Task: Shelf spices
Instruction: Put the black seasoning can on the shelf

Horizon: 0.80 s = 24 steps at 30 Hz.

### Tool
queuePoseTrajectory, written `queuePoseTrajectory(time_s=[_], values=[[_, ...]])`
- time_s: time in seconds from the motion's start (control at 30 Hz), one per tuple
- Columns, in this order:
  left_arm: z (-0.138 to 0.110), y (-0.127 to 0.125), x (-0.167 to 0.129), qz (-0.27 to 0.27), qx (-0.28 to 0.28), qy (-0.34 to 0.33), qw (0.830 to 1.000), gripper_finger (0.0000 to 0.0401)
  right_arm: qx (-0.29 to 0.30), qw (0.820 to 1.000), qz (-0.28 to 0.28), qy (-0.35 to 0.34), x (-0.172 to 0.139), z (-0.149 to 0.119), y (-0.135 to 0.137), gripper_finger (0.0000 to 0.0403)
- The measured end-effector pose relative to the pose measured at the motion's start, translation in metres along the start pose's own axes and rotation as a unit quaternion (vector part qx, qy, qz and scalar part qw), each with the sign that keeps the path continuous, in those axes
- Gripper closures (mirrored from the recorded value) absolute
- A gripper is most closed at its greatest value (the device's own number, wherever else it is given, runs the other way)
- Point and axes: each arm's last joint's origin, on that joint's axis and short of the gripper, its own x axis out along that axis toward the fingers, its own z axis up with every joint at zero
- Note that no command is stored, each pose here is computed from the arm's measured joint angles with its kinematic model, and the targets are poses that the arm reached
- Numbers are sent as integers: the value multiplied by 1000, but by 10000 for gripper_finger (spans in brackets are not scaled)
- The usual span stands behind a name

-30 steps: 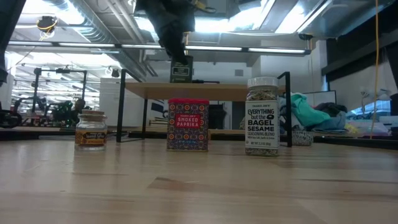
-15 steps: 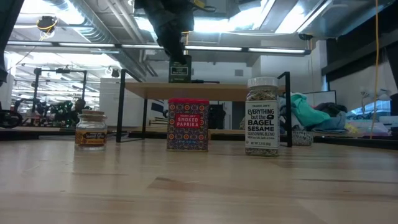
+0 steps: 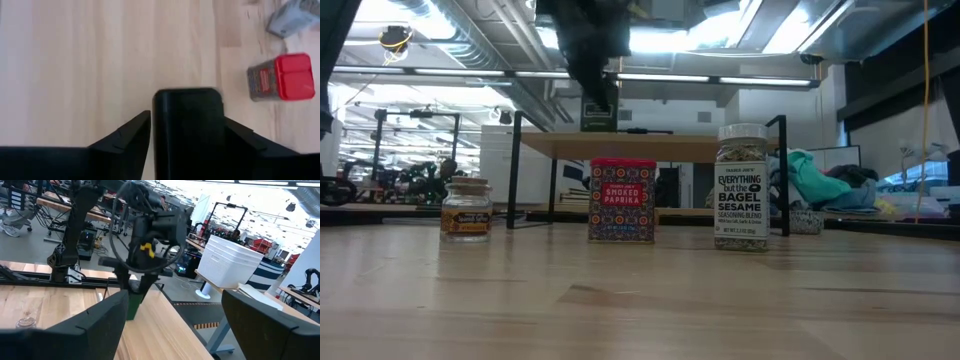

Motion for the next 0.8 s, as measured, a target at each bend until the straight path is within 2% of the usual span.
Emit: queuePoseTrajectory(time_s=[0.13,0.3,0.6,0.8], values=[[2,2,1,8,1,-11,1000,219,0,1000,0,0,0,0,0,77],[6,1,-12,27,10,-45,999,214,0,1000,1,0,0,0,0,77],[7,0,-20,44,14,-61,997,210,-2,1000,1,2,0,-1,0,77],[9,-4,-45,78,23,-115,990,210,-2,1000,1,2,0,-1,0,77]])
